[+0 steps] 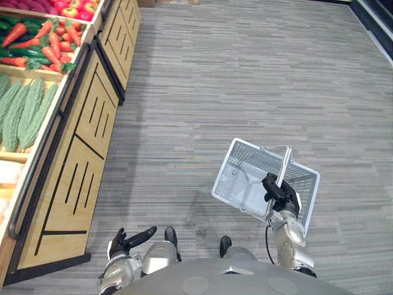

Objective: Pick vegetable in the basket

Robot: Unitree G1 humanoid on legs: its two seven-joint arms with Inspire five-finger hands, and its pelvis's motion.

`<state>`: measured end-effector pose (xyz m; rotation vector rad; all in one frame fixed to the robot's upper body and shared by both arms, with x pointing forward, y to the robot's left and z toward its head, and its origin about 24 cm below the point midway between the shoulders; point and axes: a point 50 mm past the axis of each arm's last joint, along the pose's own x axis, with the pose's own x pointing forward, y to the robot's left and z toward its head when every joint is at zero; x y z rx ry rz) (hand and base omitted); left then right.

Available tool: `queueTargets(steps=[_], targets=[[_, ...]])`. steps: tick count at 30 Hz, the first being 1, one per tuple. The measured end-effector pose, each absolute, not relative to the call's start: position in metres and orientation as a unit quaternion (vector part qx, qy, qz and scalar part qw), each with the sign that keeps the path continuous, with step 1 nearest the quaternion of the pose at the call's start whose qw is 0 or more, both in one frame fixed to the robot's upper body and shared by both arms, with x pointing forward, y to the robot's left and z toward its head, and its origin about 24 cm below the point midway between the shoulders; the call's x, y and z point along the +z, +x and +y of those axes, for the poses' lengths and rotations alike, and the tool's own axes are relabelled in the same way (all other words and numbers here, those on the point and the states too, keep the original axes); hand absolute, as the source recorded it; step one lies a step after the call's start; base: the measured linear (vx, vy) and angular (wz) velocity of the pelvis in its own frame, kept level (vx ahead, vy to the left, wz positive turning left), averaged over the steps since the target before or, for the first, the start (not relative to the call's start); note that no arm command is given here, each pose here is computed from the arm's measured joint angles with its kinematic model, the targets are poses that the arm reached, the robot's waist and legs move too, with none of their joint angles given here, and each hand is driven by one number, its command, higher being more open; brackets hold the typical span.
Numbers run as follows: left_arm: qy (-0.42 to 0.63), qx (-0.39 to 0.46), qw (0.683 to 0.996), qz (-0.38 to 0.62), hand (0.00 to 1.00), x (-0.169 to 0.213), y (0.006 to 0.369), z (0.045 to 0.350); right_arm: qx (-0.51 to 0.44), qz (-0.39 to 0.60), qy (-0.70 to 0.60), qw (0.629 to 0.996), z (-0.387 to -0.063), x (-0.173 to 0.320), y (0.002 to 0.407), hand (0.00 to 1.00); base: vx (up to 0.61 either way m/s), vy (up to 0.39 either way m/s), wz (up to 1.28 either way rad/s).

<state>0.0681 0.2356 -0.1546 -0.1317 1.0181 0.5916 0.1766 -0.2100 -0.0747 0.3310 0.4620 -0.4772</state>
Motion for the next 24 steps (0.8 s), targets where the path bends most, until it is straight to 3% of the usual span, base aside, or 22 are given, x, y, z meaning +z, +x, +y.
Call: queueTargets(steps=[15, 24], targets=[[-0.053, 0.276, 0.823, 0.494, 1.00, -0.157, 0.058, 0.234, -0.144, 0.209, 0.146, 0.956, -0.186, -0.065, 0.188, 0.00, 0.17, 0.063, 0.69], [-0.094, 0.282, 0.834, 0.465, 1.00, -0.156, 0.085, 0.218, -0.119, 0.174, 0.122, 0.970, -0.193, -0.045, 0.177, 0.00, 0.27, -0.299, 1.40]])
